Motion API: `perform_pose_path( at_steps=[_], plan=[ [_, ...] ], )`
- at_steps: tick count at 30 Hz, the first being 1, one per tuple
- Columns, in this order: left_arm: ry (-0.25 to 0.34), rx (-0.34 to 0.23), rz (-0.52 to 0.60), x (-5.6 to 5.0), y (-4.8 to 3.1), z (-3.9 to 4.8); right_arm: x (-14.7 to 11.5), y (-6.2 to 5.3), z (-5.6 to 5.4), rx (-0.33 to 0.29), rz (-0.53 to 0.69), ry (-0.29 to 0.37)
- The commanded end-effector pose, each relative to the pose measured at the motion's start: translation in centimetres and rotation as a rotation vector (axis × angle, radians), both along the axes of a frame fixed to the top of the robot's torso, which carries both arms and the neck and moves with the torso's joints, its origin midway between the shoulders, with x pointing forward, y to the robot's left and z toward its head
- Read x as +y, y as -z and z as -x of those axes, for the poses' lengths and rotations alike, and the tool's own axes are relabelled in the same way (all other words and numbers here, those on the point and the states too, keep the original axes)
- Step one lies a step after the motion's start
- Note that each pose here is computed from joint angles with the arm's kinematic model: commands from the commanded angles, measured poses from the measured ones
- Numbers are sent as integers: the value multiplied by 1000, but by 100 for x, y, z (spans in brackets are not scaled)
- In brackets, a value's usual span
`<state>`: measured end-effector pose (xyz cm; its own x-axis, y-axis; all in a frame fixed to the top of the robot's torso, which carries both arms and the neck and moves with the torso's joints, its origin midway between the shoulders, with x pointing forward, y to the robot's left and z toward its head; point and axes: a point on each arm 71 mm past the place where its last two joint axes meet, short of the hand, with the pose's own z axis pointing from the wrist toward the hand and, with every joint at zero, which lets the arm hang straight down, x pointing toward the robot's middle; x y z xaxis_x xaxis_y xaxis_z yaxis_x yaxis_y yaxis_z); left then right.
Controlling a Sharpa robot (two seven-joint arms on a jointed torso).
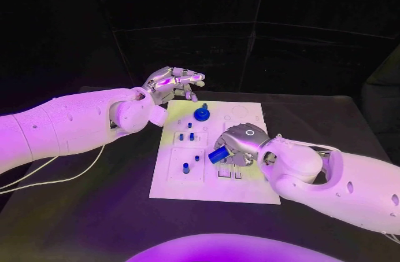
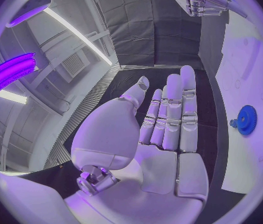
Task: Assemble the parts on the task board
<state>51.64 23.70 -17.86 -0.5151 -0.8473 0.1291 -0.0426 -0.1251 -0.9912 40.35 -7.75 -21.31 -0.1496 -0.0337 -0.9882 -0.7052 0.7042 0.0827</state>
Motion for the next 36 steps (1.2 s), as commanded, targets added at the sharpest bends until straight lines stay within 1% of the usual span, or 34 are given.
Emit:
perform_pose_path(
  at_steps=[1, 6, 11, 16, 18, 23, 25, 28, 36],
  plan=[
    [4, -6, 0, 5, 0, 2, 7, -80, 41, 53, -38, -158],
    [3, -3, -4, 10, 18, 3, -89, -162, -4, 93, 40, -199],
    [2, -1, -7, 10, 30, 1, -125, -180, -7, 126, 96, -221],
    [5, 0, -8, -1, 37, 0, -114, -179, 4, 136, 147, -240],
    [5, 1, -8, -4, 38, 0, -113, -163, 8, 135, 169, -244],
    [5, 1, -8, -6, 40, 0, -100, -64, 44, 141, 238, -266],
    [5, 2, -9, -6, 41, 1, -90, -3, 78, 150, 264, -280],
    [5, 2, -9, -4, 41, 1, -67, 54, 109, 157, 287, -297],
    [7, 4, -10, -5, 43, 2, -33, 85, 119, 142, 295, -317]
  ],
)
